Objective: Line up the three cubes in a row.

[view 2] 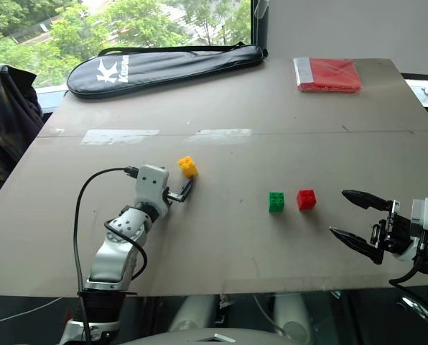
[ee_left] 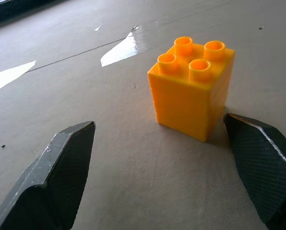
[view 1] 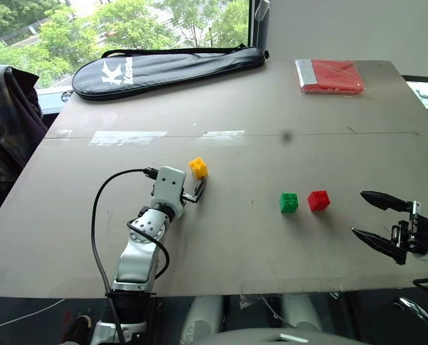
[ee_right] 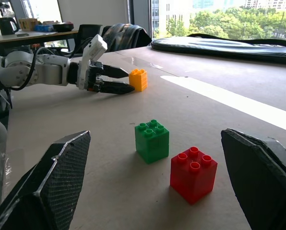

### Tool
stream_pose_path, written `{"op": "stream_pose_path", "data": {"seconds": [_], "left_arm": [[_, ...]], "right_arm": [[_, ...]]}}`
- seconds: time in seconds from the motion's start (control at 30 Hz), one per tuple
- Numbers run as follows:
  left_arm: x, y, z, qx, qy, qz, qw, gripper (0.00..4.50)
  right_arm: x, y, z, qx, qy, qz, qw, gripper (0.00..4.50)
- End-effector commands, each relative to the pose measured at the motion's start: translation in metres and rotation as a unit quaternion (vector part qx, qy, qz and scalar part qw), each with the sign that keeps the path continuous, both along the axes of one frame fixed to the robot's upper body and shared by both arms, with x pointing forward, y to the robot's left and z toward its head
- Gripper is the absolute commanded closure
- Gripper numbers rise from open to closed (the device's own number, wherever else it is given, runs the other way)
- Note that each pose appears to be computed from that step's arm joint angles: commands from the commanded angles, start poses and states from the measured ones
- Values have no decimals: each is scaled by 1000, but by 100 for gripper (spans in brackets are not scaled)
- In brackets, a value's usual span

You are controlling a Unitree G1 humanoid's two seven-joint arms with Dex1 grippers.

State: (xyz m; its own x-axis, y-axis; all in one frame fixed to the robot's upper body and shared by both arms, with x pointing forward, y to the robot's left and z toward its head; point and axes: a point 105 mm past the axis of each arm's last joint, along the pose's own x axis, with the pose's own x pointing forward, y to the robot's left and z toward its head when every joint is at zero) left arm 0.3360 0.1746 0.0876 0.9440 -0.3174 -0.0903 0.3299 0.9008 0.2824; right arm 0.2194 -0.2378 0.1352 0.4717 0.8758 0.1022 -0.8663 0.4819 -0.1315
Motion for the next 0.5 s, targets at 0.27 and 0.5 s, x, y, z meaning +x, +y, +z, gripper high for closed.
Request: {"op": "stream_pose_path", "data": {"seconds": [0.27, 0.5], "left_arm": [[18, -7, -23, -11, 79, -204, 976, 10], [30, -7, -33, -20, 122, -235, 964, 10]], "right_arm": [[3, 2, 15, -5, -27, 4, 1000, 0], [-3, 3, 14, -6, -18, 8, 1000, 0]]}}
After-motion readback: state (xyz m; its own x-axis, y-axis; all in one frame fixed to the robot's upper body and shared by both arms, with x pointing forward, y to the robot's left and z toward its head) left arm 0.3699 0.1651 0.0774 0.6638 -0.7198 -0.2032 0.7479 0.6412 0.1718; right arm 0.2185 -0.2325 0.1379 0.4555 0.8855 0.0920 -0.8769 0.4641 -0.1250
